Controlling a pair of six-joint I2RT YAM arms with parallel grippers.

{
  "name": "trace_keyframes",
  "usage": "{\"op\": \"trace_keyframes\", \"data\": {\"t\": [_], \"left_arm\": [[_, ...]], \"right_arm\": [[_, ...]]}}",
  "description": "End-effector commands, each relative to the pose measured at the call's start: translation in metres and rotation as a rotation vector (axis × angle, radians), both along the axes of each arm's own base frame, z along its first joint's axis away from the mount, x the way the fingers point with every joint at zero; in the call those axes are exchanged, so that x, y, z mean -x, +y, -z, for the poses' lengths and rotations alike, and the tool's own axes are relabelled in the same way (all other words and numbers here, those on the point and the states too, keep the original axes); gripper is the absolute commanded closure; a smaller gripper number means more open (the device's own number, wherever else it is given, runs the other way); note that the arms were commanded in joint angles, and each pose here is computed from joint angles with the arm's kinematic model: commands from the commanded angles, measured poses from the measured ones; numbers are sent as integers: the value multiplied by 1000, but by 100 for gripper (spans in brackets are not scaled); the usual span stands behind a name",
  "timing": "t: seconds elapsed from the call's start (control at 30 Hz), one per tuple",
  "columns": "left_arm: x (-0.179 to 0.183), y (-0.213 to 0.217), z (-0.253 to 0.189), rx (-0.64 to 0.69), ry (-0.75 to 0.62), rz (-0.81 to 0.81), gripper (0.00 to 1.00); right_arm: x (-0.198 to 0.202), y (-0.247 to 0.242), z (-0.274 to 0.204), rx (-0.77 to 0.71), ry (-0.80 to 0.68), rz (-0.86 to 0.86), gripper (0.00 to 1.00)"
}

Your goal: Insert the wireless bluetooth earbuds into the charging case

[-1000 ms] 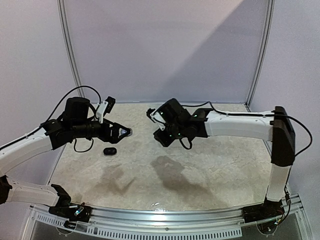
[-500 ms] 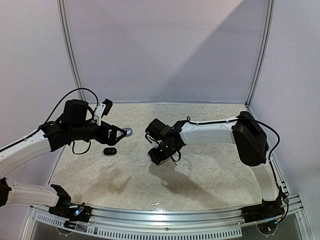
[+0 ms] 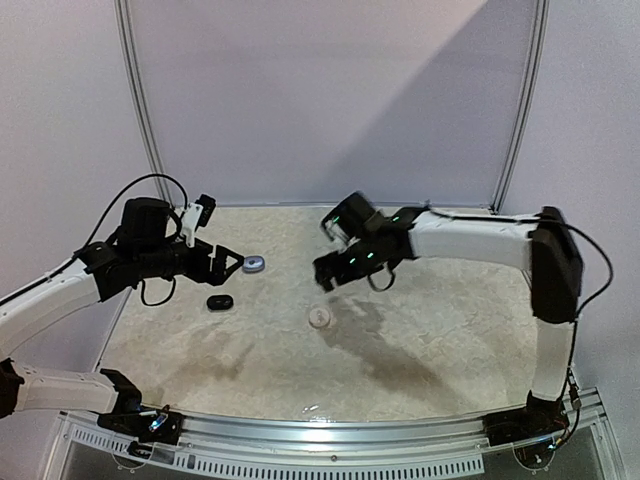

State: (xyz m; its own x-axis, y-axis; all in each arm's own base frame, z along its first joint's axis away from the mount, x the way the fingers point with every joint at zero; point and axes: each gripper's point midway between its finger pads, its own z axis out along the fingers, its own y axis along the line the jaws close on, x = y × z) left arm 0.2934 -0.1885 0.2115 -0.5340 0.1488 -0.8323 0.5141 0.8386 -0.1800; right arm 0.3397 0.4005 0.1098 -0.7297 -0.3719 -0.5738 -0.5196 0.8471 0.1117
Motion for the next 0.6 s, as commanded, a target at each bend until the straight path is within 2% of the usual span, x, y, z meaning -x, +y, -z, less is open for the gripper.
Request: {"op": "trace_keyframes", "data": {"t": [0.0,0.07,0.13,0.23,0.3,0.4,0.57], "left_arm": [[-15,50,13,-88,-29,-196,1],[-19,74,25,-105,-11,-284,1],[-22,99,37,-124,-6,-378,1],[-25,150,48,-194,-9,-592,1],[-26,175,51,-226,-18,-660,1],[-22,211,61,-251,-14,-771,1],[-18,229,74,-227,-36,-832,1]], "right_arm": [[-68,-137,-61,-159,-82,428,1],[-69,-194,-63,-215,-76,588,1],[-62,-244,-53,-212,-92,717,1],[-43,-317,-51,-140,-170,952,1],[-27,-348,-58,-92,-227,1051,1],[-8,-373,-61,-30,-291,1120,1],[1,-382,-56,-42,-306,1171,1]]}}
